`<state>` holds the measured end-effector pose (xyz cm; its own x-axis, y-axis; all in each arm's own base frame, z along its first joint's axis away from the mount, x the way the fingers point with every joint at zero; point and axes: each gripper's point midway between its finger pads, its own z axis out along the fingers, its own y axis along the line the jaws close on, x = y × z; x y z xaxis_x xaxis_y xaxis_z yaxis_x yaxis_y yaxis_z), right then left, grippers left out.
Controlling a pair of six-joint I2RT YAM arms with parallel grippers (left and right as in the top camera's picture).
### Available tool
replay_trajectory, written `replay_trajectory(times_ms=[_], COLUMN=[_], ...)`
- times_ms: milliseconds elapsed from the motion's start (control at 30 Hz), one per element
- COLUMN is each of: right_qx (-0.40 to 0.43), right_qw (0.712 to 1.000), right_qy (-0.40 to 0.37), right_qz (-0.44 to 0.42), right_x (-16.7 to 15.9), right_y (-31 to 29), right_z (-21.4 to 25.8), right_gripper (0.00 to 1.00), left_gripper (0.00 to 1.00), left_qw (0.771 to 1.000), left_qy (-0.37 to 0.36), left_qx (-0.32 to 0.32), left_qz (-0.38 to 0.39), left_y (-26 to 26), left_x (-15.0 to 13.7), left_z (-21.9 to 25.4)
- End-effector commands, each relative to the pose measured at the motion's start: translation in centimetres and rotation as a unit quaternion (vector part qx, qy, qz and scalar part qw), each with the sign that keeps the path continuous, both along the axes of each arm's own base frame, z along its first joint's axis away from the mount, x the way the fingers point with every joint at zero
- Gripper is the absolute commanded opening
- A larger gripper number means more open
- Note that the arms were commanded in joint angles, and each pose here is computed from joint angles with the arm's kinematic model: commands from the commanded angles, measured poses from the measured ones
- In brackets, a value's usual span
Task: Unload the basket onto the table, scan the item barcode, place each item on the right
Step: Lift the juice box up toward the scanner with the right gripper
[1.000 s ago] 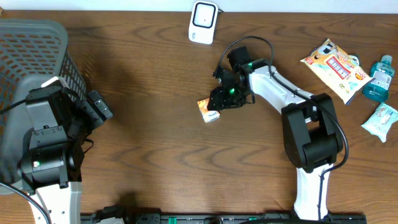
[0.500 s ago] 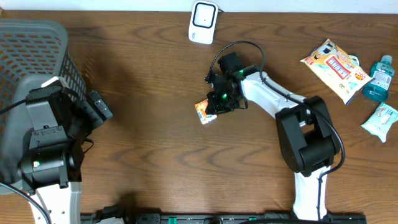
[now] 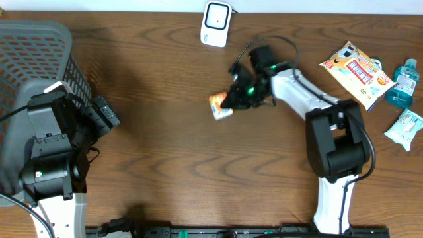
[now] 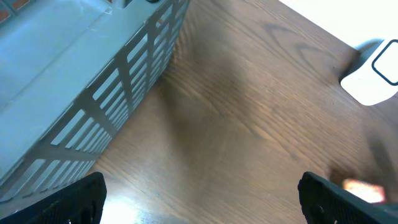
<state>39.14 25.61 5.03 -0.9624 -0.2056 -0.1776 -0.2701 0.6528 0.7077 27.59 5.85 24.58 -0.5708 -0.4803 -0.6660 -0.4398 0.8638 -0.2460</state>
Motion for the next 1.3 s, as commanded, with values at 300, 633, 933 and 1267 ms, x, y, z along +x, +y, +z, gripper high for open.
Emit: replay_trajectory(times_ms=[300, 633, 933, 1267], right_qx=[0.279, 0.356, 0.365, 0.369], right_qw=[0.958, 0.927, 0.923, 0.925], right_qy=[-0.020, -0.027, -0.017, -0.013], right_qz=[0.060, 0.112, 0.119, 0.092], right_x=[1.7, 1.6, 1.6, 3.1], right_y=[3.0, 3.6, 3.4, 0.4], right_z=[10.3, 14.8, 15.7, 15.8], right_gripper=[0.01, 0.01, 0.01, 0.01], left_gripper=[0.98, 0.98, 0.98, 0.98], left_qw=[1.000, 1.000, 1.000, 1.000], left_qy=[-0.001, -0.001, -0.001, -0.001], left_qx=[0.001, 0.001, 0.001, 0.001], left_qz=[0.010, 0.010, 0.010, 0.010], left_y=[0.4, 0.4, 0.4, 0.4], left_x=[0.0, 0.0, 0.0, 0.0], left_z=[0.2, 0.2, 0.2, 0.2])
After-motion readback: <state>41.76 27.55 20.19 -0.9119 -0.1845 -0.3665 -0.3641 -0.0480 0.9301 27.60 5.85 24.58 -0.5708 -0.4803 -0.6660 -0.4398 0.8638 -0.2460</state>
